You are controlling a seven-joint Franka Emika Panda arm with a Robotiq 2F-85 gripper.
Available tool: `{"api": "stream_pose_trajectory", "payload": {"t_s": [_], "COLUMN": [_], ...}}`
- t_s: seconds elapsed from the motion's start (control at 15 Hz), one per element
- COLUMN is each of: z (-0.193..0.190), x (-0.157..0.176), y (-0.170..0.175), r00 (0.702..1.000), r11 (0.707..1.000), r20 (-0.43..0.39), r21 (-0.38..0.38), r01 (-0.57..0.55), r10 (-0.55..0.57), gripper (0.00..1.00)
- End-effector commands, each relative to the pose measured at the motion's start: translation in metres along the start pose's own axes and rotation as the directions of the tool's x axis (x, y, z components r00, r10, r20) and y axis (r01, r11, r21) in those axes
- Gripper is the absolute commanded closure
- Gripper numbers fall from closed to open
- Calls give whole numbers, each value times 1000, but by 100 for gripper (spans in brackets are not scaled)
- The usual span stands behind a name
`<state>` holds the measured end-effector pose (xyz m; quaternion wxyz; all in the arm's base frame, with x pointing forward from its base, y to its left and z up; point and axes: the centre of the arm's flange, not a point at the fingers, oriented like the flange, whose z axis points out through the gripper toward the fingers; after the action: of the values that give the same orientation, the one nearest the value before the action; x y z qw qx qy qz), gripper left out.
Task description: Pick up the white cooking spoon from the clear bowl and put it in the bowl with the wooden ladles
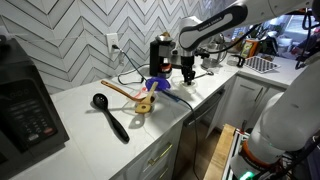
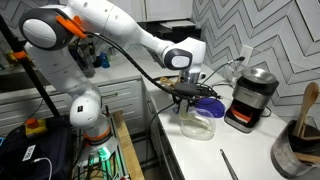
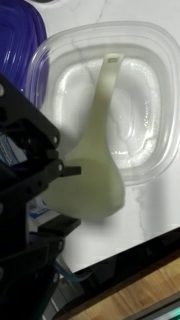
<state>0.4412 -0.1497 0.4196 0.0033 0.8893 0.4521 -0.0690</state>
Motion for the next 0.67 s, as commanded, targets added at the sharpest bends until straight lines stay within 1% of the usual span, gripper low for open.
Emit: {"api": "stream_pose_trajectory", "payload": {"t_s": [0.0,0.13,0.27,0.4,0.6], "z": [7,7,4,-7,-28], "x": [-9,-8,-8,-6,7], "y": [-12,-14,-17,-25,-47], "r00": [998,997,997,996,996], "r11": [999,999,999,997,992], "r20": [-66,-74,-83,-89,-91], "r21": [-34,-42,-52,-79,-124], "r01": [5,4,1,-2,12], "r10": [-7,-7,-5,-5,-23], "gripper": [87,100,100,99,99]}}
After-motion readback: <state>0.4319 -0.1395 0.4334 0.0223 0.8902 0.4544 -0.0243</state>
